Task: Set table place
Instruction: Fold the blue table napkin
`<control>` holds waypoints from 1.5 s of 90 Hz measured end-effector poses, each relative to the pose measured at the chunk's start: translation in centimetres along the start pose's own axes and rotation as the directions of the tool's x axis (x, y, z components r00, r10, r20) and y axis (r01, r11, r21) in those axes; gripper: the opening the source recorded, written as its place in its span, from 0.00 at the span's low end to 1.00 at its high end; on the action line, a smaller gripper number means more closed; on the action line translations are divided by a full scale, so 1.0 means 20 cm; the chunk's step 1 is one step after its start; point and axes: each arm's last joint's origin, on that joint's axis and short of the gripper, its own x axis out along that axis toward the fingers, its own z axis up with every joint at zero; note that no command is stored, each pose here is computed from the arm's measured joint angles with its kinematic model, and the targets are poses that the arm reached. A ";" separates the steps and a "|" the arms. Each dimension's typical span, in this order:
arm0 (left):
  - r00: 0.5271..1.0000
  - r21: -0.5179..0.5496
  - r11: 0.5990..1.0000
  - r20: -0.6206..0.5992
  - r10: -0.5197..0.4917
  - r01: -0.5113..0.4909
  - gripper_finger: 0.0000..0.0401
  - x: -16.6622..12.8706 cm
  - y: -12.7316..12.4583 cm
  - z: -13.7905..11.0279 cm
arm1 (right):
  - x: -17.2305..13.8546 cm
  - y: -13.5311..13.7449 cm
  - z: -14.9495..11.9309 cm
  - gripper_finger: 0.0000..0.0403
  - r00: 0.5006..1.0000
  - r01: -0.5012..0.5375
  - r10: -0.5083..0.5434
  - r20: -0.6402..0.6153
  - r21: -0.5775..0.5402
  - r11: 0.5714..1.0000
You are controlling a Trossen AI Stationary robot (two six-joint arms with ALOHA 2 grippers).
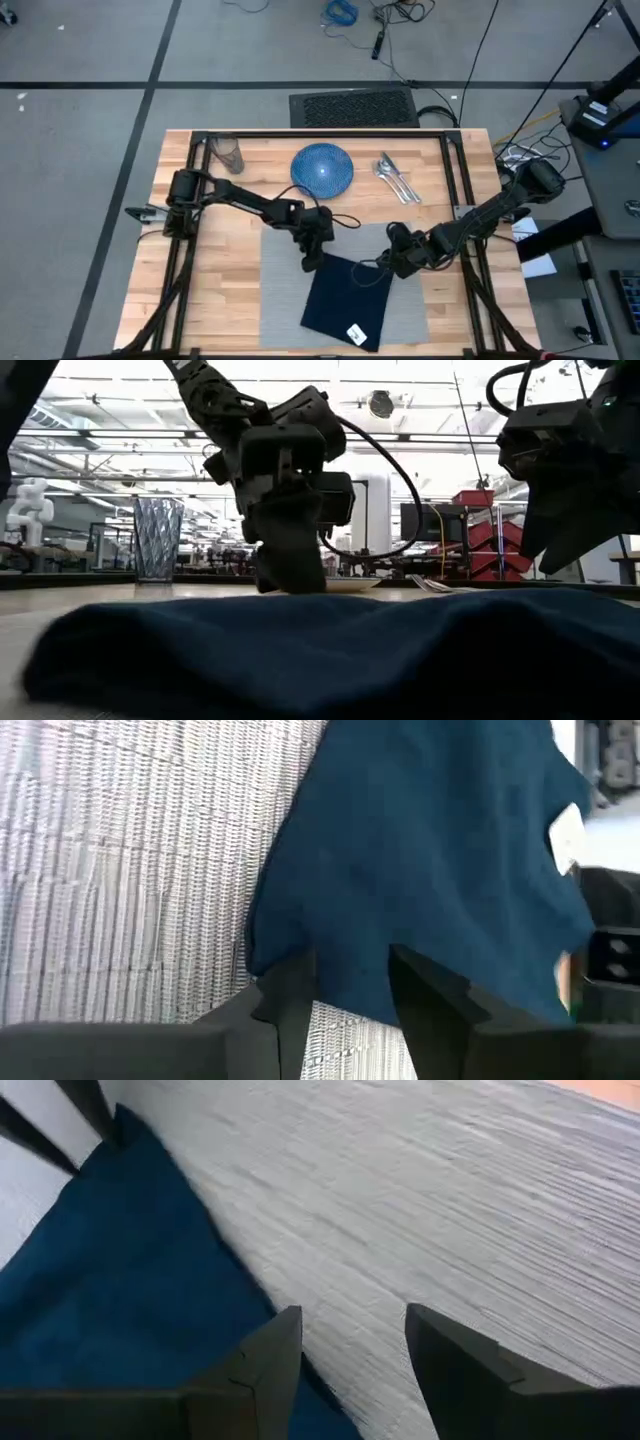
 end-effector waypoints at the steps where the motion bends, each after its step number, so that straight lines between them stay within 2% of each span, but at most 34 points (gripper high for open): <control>1: 1.000 0.000 1.000 0.000 -0.003 0.003 0.30 0.00 0.00 0.00 | 0.00 0.00 0.00 0.41 1.000 0.000 0.000 0.000 0.000 1.000; 12: 1.000 0.023 1.000 0.024 0.011 -0.012 0.30 -0.06 -0.03 0.01 | 0.00 0.00 0.00 0.41 1.000 0.002 -0.002 0.000 -0.003 1.000; 29: 0.990 0.086 0.988 0.054 0.128 -0.132 0.30 -0.05 -0.05 0.00 | 0.00 0.00 0.00 0.41 1.000 0.006 -0.005 0.029 -0.032 0.999; 57: 0.988 0.053 0.987 0.048 0.149 -0.151 0.30 -0.04 -0.07 -0.01 | 0.00 0.00 0.01 0.41 1.000 0.008 -0.006 0.030 -0.079 0.997; 97: 0.977 0.004 0.978 0.044 0.206 -0.207 0.30 -0.07 -0.02 -0.01 | 0.00 0.00 0.01 0.41 1.000 0.009 -0.006 0.027 -0.129 0.992; 114: 0.986 0.013 0.986 0.029 0.165 -0.165 0.30 -0.06 -0.04 -0.01 | 0.00 0.00 0.01 0.41 1.000 0.009 -0.005 0.026 -0.129 0.992; 135: 0.984 0.037 0.984 0.027 0.174 -0.175 0.30 -0.04 -0.08 -0.03 | 0.00 0.00 0.01 0.41 1.000 0.009 -0.006 0.026 -0.138 0.990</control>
